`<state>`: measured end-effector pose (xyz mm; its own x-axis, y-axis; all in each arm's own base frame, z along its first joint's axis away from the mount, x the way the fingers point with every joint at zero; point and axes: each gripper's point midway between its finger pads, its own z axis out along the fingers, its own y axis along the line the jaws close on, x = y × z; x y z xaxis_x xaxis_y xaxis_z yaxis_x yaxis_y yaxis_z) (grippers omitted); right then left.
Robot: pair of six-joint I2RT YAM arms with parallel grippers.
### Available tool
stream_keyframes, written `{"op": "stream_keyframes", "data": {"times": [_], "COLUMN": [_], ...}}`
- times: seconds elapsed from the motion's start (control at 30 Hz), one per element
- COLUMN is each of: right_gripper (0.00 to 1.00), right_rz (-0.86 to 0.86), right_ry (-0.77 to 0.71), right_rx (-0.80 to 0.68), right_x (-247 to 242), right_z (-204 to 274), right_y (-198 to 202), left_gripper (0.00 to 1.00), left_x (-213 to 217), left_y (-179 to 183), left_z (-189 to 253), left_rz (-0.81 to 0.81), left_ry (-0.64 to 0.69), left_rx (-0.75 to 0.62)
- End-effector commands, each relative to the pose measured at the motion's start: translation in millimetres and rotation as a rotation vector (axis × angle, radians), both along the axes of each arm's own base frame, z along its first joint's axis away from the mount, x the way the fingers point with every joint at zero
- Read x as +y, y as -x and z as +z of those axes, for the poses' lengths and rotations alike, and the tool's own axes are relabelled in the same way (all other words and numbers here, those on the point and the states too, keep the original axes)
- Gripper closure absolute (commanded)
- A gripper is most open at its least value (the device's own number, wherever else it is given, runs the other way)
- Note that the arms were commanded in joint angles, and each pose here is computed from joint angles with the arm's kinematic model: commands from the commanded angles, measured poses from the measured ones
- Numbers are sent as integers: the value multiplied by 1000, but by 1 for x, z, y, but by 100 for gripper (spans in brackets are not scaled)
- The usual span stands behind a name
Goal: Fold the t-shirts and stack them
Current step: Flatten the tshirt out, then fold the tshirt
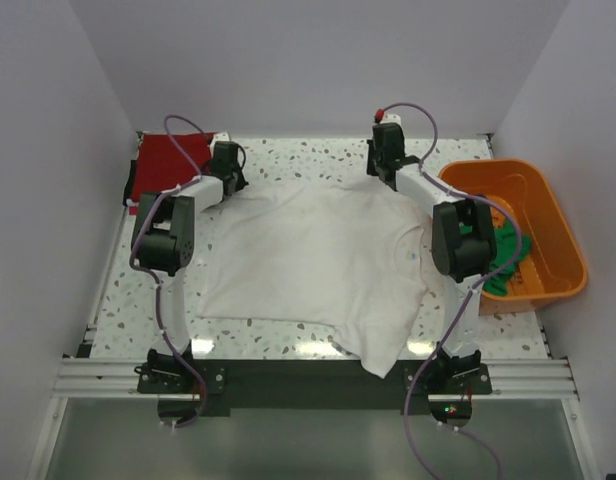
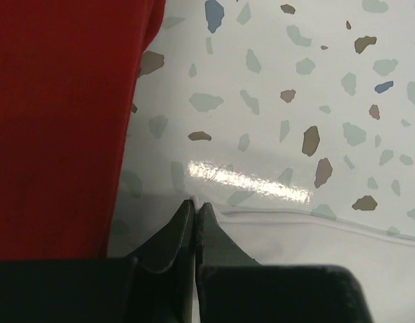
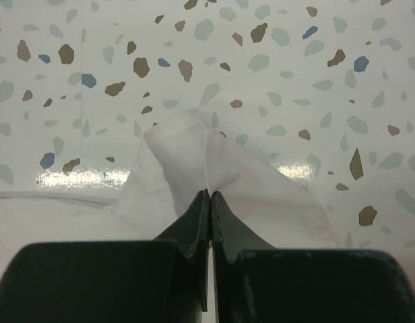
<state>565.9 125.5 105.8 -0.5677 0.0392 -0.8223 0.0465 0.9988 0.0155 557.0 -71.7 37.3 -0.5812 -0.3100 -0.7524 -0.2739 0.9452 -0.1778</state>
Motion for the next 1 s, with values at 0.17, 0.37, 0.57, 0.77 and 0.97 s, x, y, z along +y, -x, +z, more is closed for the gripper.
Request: {"op": "stream_keyframes", "data": {"times": [0.17,0.37,0.57,0.77,0.97], "right_gripper": [100,100,100,100,100], "right_rz": [-5,-27,-37,-23,-25], "right_ry": [-6,-12,-29,-46,-70], "right_rx": [-105,-113,-87,-75,-67], "right_x": [-5,-15,-23,-28,-37], "right_z": [47,59,53,52,52], "right_y": [-7,20,55,89,132], "left_gripper": [100,100,100,100,100], "left_x": [-3,-2,-1,3,6], "left_y": [-22,0,31,61,91], "left_z": [38,52,51,44,51], "left_rz": [-35,-52,-55,-49,-44], "left_ry": [22,35,58,72,92], "left_rx": [-132,-158,-168,-138,-162]}}
